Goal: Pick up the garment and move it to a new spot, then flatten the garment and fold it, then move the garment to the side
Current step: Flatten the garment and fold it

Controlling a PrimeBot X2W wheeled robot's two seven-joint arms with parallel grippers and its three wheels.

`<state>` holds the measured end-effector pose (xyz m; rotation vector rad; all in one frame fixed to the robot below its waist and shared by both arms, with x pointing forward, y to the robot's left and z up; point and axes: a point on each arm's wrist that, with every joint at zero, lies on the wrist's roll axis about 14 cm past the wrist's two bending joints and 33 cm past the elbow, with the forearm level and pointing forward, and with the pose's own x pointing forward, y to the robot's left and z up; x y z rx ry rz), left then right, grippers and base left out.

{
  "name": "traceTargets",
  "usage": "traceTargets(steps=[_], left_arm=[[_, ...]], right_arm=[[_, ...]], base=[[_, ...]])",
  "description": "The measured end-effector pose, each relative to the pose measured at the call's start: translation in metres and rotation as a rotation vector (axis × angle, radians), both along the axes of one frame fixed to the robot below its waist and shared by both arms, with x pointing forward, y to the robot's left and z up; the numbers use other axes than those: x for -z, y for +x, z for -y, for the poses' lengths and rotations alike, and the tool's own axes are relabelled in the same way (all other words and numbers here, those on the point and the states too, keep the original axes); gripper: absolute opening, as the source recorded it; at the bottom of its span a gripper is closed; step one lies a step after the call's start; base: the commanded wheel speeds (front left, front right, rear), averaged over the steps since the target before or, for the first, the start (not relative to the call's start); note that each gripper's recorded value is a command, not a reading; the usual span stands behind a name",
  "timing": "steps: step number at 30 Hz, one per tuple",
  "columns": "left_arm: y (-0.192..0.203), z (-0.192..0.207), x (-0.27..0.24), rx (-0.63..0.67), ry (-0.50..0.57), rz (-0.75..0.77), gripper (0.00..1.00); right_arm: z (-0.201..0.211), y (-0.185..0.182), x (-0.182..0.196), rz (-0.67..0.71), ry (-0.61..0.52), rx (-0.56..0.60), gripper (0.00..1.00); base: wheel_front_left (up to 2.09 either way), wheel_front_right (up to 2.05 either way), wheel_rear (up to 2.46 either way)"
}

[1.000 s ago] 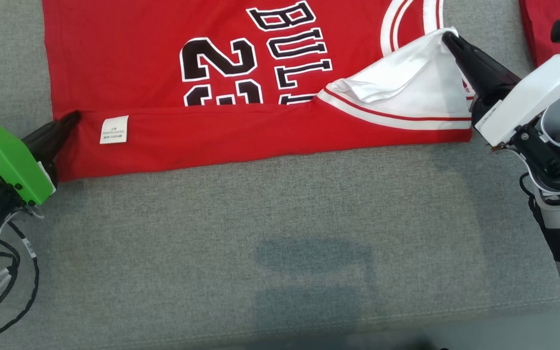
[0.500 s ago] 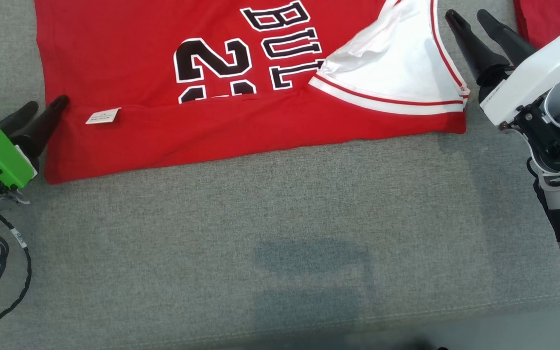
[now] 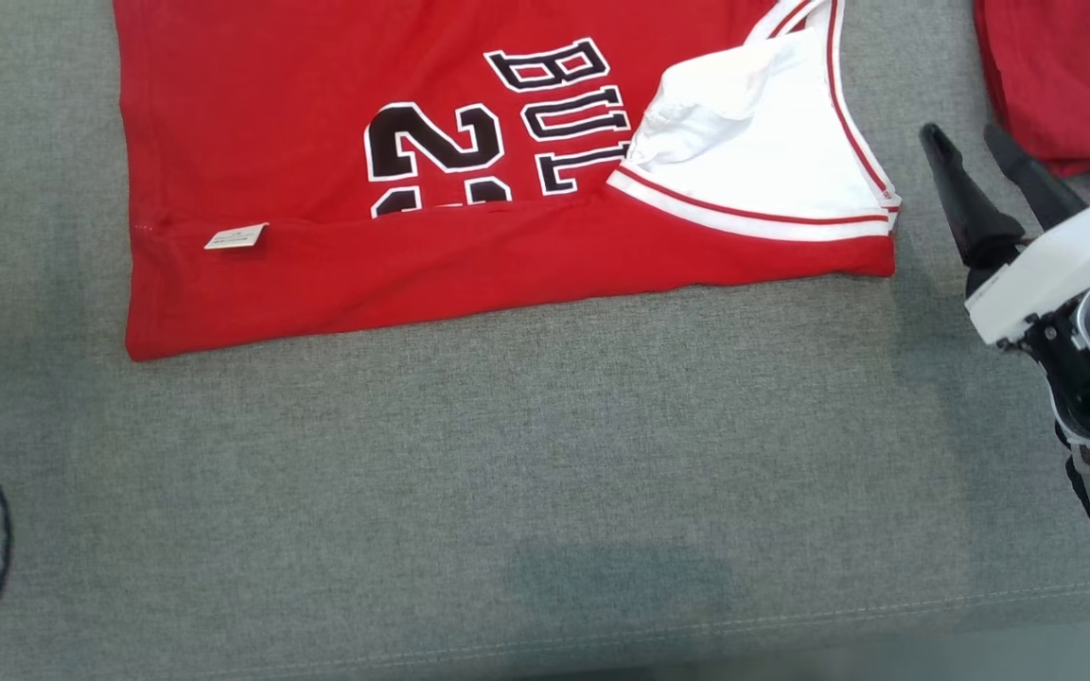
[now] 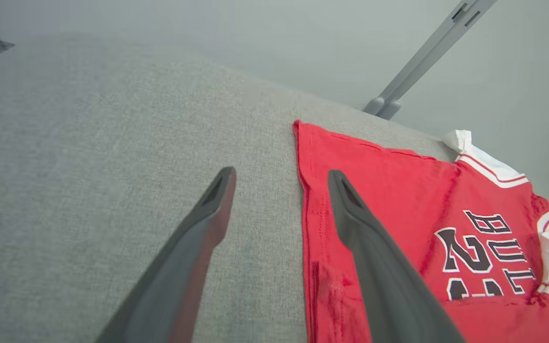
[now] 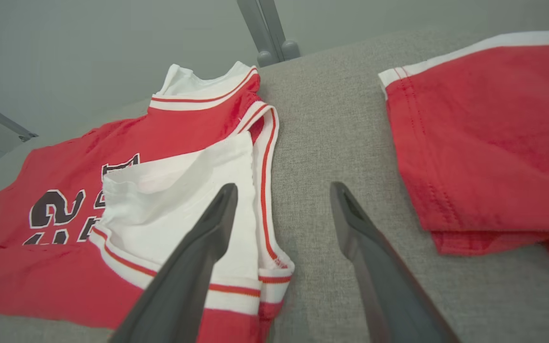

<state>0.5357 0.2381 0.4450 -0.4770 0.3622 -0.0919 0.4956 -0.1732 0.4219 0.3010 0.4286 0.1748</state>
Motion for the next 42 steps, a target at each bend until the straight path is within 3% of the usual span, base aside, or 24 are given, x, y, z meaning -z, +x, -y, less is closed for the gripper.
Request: traceTargets(steps=[8,19,42], left_arm=[[-0.054,0.037,0.037,-0.022,-0.123,-0.056,1.0],[-0.068,0.046,0.042,-0.02,-0.105,-0.038,1.0],[-0.087,0.07,0.078,0.097,-0.065,-0.175,1.0]], right_arm=[[-0.004,-0.037,0.027,-0.084,-0.004,-0.001,1.0],[-0.034,-0.039,0.037,-0.106,0.023,-0.065,1.0],[-0.036,-0.06,0.056,-0.183,-0.007,-0.086,1.0]], base=[[0.0,0.0,0.0],[0.0,0.0,0.0],[0.0,0.0,0.0]])
